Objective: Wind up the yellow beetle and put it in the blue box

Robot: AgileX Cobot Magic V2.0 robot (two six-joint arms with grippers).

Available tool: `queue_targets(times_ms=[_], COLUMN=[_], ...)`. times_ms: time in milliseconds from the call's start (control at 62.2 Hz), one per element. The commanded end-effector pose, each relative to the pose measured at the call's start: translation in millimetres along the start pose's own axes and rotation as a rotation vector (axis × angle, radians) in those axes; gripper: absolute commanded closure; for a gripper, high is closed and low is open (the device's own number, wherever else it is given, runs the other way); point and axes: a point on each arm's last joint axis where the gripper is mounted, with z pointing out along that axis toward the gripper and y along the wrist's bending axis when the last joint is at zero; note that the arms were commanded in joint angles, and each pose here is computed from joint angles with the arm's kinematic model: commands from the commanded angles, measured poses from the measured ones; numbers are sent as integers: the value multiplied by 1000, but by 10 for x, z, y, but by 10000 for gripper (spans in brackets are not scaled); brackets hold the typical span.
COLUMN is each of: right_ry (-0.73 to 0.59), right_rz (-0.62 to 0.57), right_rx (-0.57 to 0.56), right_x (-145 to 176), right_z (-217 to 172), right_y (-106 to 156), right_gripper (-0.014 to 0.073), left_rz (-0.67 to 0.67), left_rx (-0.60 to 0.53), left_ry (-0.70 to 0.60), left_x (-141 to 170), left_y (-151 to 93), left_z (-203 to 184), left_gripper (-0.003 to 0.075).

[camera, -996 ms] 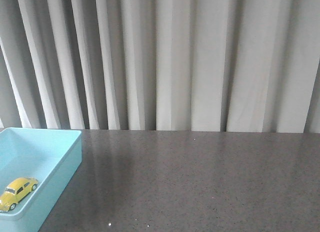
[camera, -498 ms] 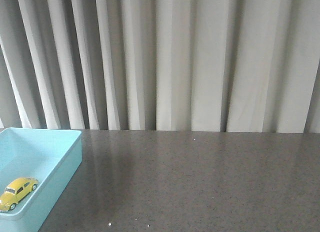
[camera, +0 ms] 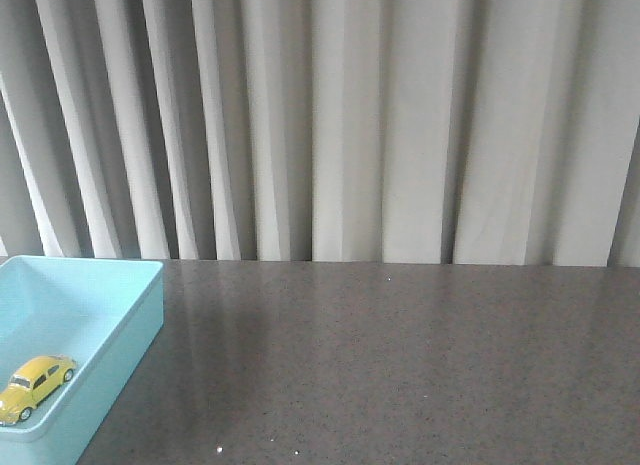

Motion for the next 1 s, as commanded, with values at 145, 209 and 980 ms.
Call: queue_targets(times_ms=[145,209,980], right_ry=[-87,-86,-85], right_rz=[89,129,138], right_rx=[-6,-6,-6], right_x=[-65,-64,-66], right_z=[-8,-8,-8], right_y=[3,2,2], right_gripper=[599,599,599], left_rz=[-17,-17,-17], left_rx=[2,2,2], left_ry=[-105,-105,-105], left_x=[-114,-114,-114], left_y=[0,0,0], left_z=[-21,-21,-21], left_gripper=[726,726,726])
